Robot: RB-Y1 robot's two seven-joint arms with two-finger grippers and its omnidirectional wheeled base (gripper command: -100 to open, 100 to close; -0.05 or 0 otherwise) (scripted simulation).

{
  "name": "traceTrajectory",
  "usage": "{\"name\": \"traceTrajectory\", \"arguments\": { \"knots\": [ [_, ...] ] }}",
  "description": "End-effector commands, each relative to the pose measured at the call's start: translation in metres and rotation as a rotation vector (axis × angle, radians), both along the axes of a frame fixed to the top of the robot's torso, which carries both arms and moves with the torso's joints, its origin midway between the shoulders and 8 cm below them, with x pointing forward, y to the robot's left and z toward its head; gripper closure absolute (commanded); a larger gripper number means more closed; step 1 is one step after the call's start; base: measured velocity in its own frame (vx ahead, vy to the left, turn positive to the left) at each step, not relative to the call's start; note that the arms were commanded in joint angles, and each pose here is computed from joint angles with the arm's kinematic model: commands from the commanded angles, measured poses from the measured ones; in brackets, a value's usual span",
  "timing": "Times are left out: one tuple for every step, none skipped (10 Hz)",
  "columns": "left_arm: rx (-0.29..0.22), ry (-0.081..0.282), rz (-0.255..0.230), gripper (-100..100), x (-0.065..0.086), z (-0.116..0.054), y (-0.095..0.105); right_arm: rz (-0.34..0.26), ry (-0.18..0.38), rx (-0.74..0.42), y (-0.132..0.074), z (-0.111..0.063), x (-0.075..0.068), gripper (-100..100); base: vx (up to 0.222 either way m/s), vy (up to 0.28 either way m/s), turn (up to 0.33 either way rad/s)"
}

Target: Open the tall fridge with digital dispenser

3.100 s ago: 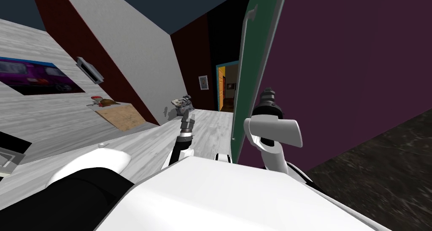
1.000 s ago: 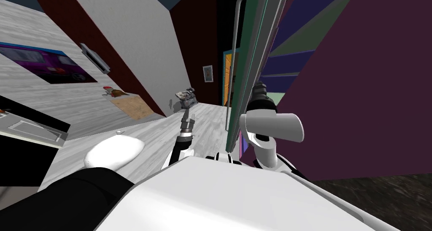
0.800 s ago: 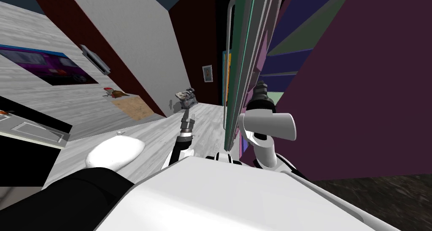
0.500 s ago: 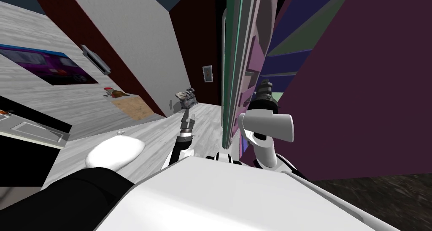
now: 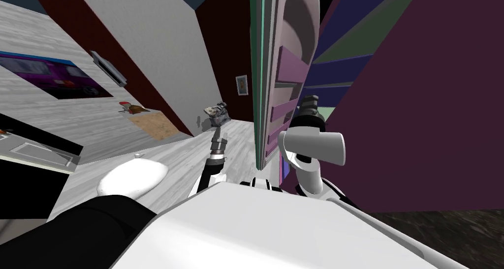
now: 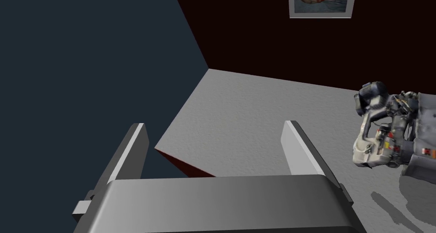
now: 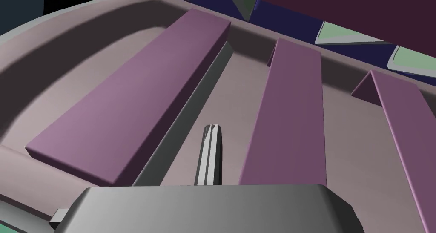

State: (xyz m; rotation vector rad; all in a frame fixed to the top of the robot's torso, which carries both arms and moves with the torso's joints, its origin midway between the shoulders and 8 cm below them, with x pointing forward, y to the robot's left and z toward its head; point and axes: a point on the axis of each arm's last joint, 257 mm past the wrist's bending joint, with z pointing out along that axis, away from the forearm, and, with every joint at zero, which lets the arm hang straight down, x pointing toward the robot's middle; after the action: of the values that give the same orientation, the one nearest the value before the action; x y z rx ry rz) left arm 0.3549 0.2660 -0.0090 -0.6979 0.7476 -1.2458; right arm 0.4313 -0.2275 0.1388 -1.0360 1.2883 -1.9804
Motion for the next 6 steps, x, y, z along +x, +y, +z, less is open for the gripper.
{"name": "traceTrajectory", "arguments": {
  "knots": [
    [0.0,0.0,0.0,0,0.0,0.0,0.0,-0.079,0.071,-0.079,-0.007,-0.038,0.007,100,0.208,-0.151,-0.473],
    [0.0,0.001,0.0,0,0.0,0.0,0.0,-0.104,0.093,-0.121,-0.008,-0.054,0.009,100,0.086,0.047,-0.31],
    [0.0,0.0,0.0,0,0.0,0.0,0.0,-0.118,0.078,-0.136,-0.01,-0.057,0.005,100,0.074,0.025,-0.32],
    [0.0,0.0,0.0,0,0.0,0.0,0.0,-0.152,0.069,-0.15,-0.02,-0.058,0.0,100,0.045,-0.011,-0.314],
    [0.0,0.0,0.0,0,0.0,0.0,0.0,-0.175,0.07,-0.156,-0.025,-0.06,-0.003,100,0.045,-0.025,-0.227],
    [0.0,0.0,0.0,0,0.0,0.0,0.0,-0.205,0.073,-0.165,-0.032,-0.063,-0.009,100,0.032,0.004,-0.052]
  ]
}}
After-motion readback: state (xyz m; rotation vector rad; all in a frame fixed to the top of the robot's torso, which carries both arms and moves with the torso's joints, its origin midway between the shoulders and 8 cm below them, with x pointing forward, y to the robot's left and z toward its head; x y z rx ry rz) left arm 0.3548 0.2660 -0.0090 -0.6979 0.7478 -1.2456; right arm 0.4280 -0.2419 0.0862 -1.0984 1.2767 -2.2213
